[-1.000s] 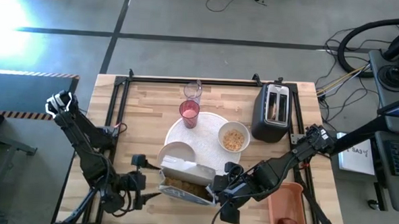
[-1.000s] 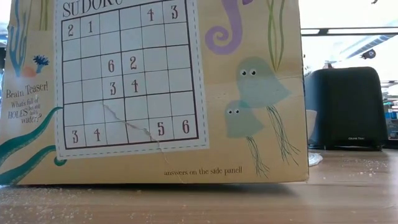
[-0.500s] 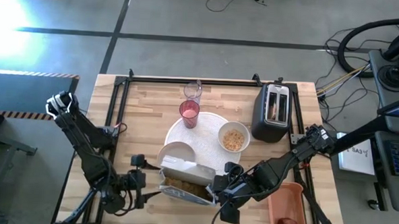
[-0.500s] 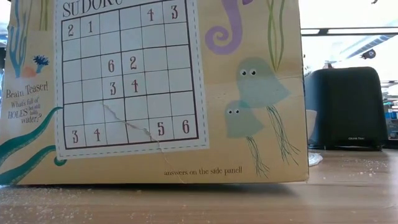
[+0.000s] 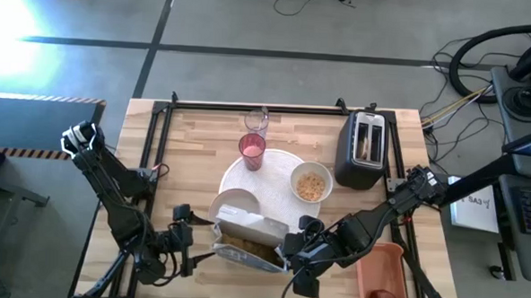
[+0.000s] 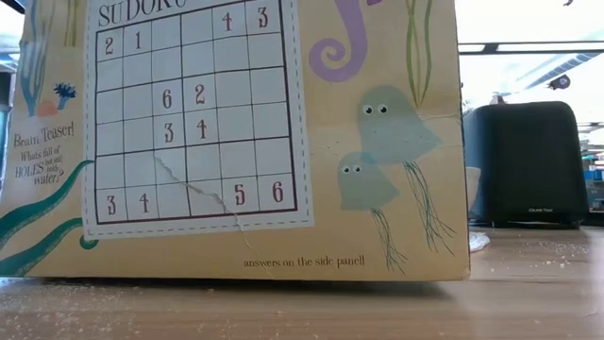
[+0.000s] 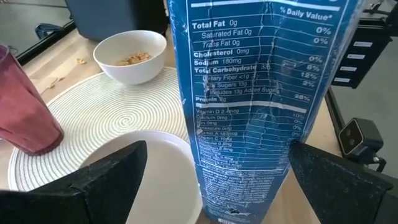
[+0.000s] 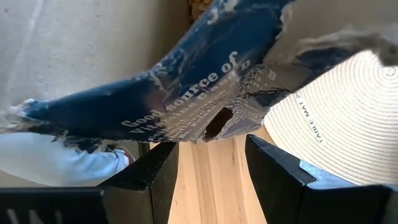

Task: Arrange a breakfast setting
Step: Pour the cereal from the cereal box into the white bowl

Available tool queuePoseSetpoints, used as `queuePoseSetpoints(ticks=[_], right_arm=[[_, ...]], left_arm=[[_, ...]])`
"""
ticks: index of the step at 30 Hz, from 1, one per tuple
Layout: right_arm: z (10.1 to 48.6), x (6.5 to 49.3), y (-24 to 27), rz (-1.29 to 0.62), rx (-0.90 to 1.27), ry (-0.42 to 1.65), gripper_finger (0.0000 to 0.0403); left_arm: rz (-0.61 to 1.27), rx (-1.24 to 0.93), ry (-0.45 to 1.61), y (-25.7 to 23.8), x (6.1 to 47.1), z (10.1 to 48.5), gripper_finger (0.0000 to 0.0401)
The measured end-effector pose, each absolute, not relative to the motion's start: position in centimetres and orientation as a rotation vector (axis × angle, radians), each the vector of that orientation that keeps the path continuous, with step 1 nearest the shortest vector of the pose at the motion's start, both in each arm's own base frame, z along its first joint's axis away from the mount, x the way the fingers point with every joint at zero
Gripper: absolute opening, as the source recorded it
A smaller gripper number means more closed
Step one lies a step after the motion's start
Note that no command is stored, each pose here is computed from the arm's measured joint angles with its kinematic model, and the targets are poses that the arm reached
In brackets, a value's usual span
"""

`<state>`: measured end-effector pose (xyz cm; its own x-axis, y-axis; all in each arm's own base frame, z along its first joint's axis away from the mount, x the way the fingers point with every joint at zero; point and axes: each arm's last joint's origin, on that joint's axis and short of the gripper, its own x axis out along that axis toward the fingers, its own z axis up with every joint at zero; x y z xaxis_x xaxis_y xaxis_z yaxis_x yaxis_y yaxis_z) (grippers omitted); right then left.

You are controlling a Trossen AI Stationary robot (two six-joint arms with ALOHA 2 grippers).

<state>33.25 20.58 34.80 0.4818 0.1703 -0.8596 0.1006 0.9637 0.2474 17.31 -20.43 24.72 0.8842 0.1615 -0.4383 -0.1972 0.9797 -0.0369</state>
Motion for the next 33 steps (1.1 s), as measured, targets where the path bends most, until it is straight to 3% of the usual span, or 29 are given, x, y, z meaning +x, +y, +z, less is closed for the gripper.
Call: queuePoseSetpoints(ticks=[15, 33], right_arm=[[34.8, 33.3, 20.6, 0.043, 0.281, 1.071, 0.0176], [34.8, 33.3, 20.6, 0.042, 0.281, 1.069, 0.0176]], left_arm=[[0.202, -0.103, 0.428, -20.5, 17.2, 24.8, 0.0363], [0.058, -0.08, 0.484, -22.0, 15.5, 24.7, 0.0367]])
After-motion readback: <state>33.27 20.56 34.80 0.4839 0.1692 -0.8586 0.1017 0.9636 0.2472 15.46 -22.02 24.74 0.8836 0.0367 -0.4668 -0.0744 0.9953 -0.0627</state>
